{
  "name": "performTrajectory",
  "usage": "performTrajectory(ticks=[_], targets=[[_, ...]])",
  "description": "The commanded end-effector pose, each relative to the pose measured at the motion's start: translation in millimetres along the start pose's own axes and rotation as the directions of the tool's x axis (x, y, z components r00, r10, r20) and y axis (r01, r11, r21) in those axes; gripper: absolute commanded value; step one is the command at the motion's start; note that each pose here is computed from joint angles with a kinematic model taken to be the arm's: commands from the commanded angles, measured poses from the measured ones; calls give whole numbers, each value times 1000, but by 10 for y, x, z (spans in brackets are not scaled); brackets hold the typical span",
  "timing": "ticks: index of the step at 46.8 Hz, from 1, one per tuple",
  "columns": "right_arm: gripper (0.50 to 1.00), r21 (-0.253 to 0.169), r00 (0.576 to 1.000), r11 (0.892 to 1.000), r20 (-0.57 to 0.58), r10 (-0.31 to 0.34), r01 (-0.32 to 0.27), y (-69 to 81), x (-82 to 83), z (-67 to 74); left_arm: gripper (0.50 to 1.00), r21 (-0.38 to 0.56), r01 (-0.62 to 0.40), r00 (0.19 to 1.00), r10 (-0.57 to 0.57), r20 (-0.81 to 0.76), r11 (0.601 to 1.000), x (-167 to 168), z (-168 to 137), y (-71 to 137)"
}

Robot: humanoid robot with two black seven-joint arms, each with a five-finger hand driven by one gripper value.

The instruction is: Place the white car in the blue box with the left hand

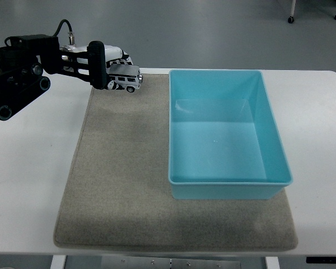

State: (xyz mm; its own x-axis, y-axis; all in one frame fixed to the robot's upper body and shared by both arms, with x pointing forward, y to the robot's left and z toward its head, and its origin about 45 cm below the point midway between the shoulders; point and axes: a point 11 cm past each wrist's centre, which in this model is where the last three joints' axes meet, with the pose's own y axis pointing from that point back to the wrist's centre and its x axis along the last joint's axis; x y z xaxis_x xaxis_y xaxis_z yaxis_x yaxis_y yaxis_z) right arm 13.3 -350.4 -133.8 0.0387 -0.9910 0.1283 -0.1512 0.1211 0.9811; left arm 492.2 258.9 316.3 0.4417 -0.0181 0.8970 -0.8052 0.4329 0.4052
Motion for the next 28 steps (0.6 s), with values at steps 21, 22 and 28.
performTrajectory(ticks=[21, 22, 28], targets=[[936, 1, 1000, 1000, 1, -1, 1, 0, -1, -4, 500, -221, 58, 996, -41, 81, 974, 796, 1074, -2], [936, 1, 1000, 1000, -1, 0, 0, 0, 0, -3, 500, -236, 67, 995, -48, 87, 969, 775, 1160, -36], [936, 1, 1000, 1000, -1, -1, 1, 0, -1, -3, 500, -305, 110, 990, -78, 115, 946, 623, 1573, -194]])
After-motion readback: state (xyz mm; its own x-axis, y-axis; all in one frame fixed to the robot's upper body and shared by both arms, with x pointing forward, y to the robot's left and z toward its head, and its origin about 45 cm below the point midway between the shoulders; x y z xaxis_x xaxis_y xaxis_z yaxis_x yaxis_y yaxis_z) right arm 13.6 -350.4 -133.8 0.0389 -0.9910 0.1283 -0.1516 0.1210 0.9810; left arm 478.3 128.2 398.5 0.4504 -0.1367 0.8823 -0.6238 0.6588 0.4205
